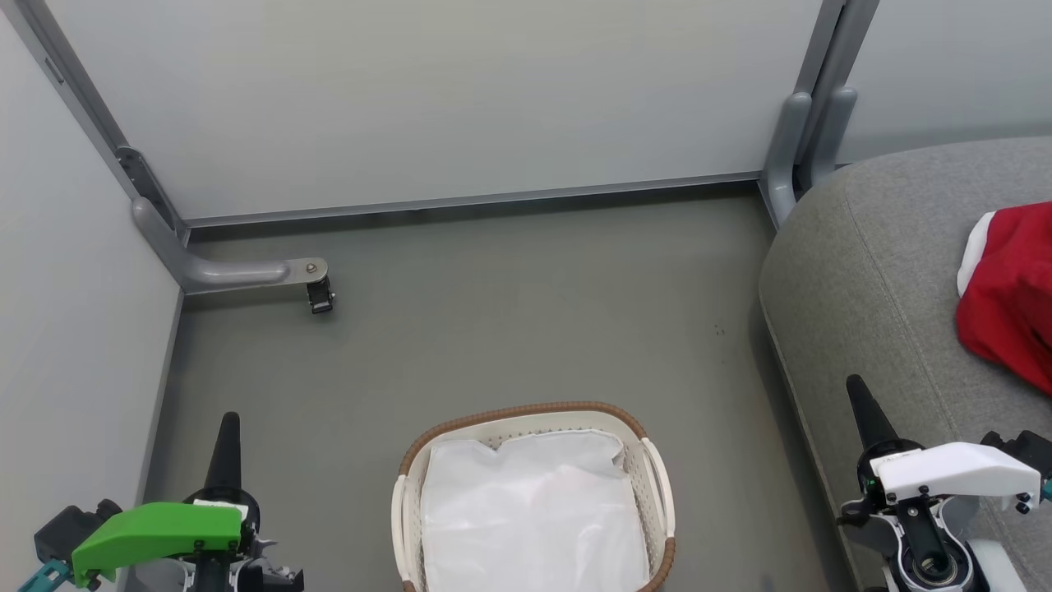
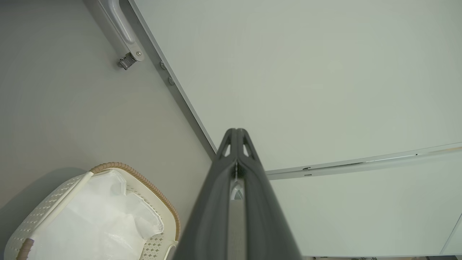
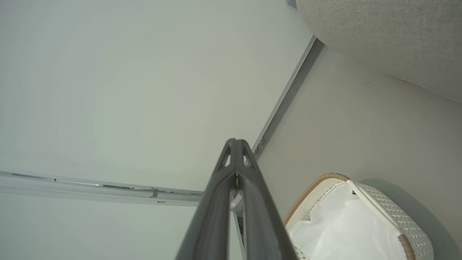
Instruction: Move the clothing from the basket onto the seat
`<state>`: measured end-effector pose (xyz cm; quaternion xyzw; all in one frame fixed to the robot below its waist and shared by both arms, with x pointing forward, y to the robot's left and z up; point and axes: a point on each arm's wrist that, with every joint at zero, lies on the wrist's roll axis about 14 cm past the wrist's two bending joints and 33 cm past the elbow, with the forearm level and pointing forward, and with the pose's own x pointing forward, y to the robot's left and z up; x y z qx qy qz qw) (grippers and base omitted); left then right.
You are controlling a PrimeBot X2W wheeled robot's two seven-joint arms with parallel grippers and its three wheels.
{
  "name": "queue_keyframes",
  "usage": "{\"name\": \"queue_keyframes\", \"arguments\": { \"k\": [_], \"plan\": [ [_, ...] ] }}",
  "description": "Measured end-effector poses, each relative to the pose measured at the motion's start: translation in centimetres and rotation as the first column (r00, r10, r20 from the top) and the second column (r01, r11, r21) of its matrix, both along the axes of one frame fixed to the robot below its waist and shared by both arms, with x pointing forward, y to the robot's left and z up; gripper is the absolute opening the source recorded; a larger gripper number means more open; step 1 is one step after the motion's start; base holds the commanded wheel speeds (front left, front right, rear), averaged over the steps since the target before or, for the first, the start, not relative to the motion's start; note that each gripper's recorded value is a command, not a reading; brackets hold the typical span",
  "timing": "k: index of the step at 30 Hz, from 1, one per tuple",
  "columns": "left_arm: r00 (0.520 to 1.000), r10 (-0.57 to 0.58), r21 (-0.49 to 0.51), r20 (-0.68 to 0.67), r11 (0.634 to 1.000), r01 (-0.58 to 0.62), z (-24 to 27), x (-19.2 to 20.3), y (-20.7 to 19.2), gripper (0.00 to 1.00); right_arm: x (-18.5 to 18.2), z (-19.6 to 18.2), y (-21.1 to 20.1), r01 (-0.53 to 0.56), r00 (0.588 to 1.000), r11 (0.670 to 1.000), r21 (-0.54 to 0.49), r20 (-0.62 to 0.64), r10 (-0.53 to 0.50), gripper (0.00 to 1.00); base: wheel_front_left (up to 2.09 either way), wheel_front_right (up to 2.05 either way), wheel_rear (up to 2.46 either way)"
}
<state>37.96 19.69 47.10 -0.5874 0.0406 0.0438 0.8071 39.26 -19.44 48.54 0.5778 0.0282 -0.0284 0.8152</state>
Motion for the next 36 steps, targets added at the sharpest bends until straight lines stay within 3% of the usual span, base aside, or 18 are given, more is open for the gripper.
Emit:
{"name": "queue_keyframes", "arguments": {
  "k": [36],
  "plan": [
    [0.996, 0.01, -0.261, 0.084, 0.965, 0.012, 2.5, 0.6, 0.1, 0.0, -0.2, 1.7, -0.4, -0.007, 0.998, 0.96, 0.28, 0.061, -0.011, 0.0, 0.0, 0.0, 0.0]
  ]
}}
